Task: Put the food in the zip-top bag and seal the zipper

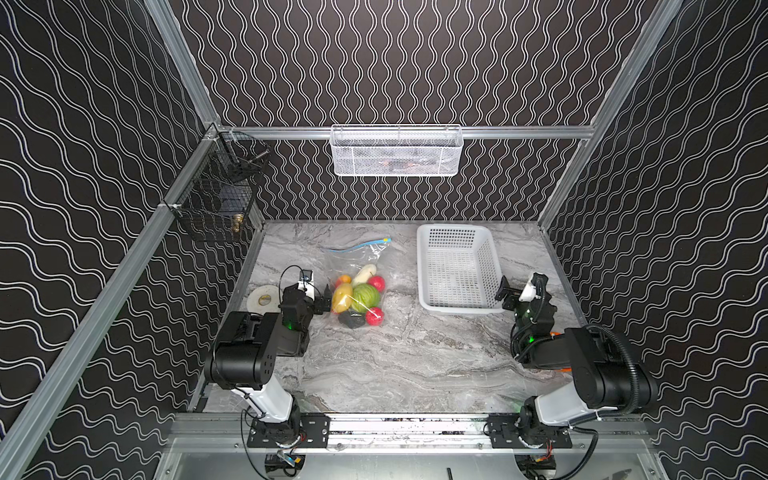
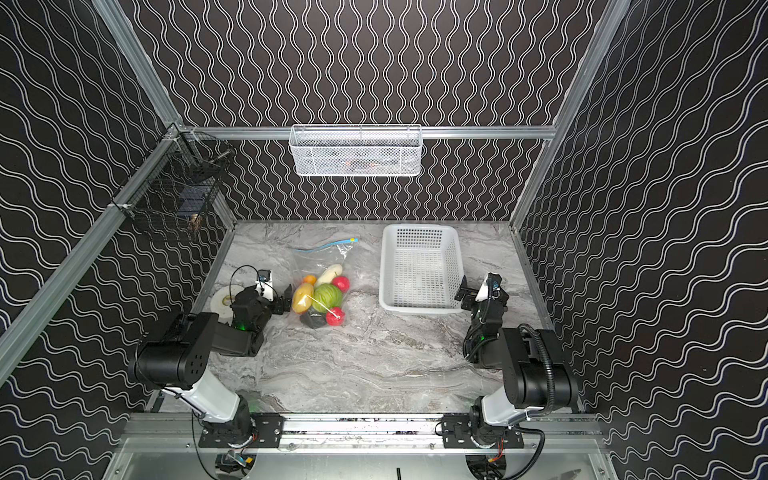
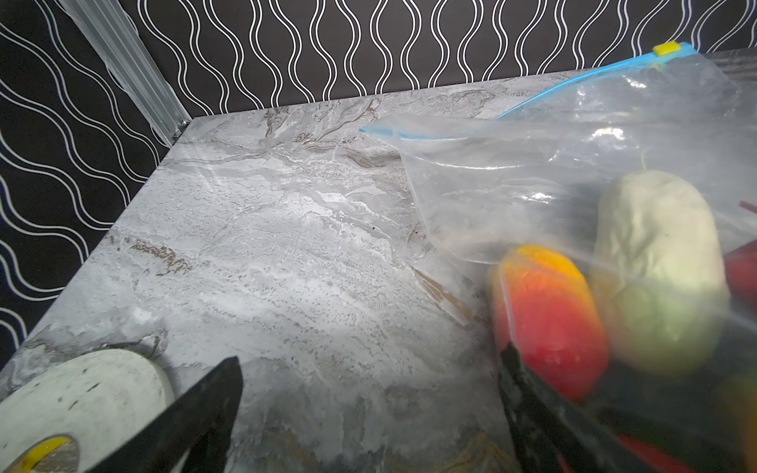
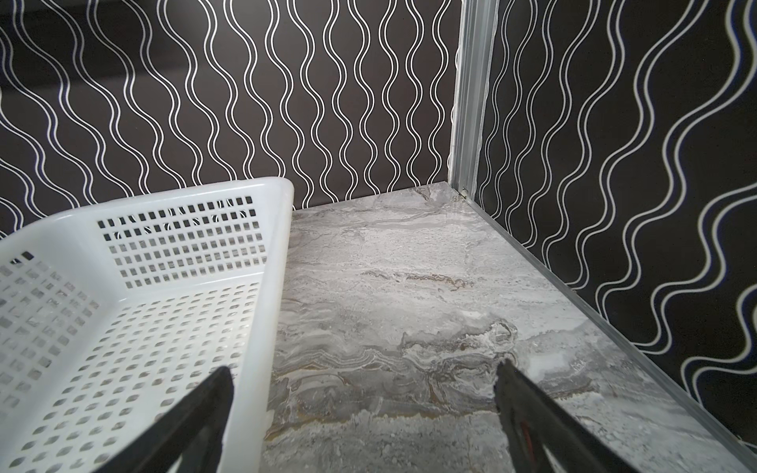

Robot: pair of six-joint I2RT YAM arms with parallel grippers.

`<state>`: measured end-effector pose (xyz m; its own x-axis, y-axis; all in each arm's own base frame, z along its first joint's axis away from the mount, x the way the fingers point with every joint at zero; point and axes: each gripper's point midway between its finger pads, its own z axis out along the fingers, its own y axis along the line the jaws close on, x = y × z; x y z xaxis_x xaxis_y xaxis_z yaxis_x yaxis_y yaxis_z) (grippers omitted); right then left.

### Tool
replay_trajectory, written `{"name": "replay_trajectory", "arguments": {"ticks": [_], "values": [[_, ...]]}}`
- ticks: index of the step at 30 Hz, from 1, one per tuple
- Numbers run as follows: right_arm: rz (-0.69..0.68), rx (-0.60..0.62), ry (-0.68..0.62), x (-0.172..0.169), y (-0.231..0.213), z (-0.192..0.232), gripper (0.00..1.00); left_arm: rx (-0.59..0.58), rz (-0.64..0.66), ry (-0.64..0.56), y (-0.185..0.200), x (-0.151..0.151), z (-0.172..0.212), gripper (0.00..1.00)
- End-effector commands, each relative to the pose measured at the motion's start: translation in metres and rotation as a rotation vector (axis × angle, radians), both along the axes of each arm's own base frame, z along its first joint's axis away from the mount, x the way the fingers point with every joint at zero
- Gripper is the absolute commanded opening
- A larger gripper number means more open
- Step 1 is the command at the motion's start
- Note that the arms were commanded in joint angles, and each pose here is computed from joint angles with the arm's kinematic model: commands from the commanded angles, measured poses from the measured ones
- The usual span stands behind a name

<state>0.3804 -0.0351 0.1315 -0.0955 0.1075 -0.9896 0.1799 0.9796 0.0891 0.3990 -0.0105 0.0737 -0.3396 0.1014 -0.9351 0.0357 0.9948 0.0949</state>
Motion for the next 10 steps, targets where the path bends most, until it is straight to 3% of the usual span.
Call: {"name": "replay_trajectory", "arguments": {"ticks": [1,10], "values": [[0.006,-0.017,0.049,-0.0021,0.0007,-0.0122,0.99,0.005,-0.011,-0.001,-0.0018,0.0012,0.0006,0.99],[0.003,-0.016,0.047,-0.0020,0.0003,-0.0114,0.99,0.006,-0.010,-0.003,-0.0016,0.0014,0.0008,0.99]]}}
